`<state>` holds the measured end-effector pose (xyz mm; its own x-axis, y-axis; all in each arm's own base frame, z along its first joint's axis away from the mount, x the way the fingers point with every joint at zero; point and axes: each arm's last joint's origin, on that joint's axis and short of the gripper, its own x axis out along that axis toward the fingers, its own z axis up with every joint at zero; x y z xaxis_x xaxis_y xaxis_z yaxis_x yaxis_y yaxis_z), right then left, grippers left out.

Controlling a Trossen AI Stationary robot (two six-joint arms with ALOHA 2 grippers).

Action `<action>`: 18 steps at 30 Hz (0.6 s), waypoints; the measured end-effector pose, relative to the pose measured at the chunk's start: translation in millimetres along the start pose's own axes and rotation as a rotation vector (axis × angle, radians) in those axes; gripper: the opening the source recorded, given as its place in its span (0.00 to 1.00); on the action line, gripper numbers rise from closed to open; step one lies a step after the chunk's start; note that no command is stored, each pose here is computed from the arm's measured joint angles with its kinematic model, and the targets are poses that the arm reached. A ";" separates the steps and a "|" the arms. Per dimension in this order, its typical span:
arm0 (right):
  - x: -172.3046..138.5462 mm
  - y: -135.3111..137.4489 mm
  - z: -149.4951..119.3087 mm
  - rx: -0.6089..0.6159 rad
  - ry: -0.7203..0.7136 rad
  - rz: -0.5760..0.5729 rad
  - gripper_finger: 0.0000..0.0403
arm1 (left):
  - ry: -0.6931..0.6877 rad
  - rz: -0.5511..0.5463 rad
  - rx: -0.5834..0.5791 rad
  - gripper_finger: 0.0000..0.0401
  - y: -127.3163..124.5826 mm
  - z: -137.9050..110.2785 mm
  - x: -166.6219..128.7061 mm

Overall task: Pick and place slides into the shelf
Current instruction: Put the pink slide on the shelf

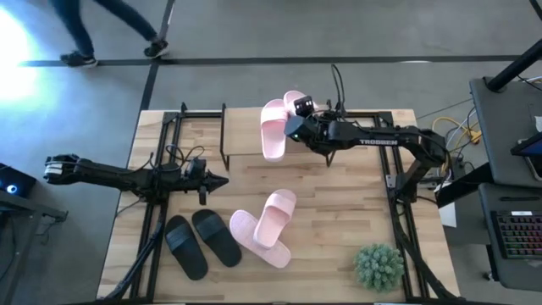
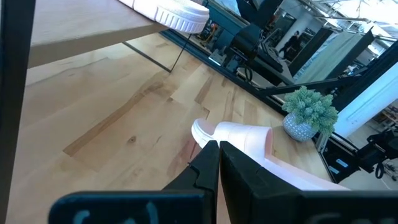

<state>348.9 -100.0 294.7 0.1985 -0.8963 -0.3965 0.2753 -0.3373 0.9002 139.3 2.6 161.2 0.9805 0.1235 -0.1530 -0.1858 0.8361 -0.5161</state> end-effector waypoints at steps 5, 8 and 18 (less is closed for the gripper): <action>-16.5 28.5 12.7 -0.365 0.030 0.053 0.37 | 0.001 -0.002 -0.001 0.00 -0.1 0.0 0.0; -28.7 49.2 19.9 -0.637 0.106 0.100 0.35 | 0.002 -0.001 -0.001 0.00 0.0 -0.1 0.1; -31.3 57.0 55.5 -1.349 0.301 -0.231 0.15 | -0.001 0.001 -0.183 0.00 0.1 0.0 0.0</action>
<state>306.2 -107.2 368.3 0.1690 -0.7059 -0.6878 0.9754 0.2201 0.0137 139.3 2.7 161.1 0.9803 0.1253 -0.1526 -0.1954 0.7246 -0.6609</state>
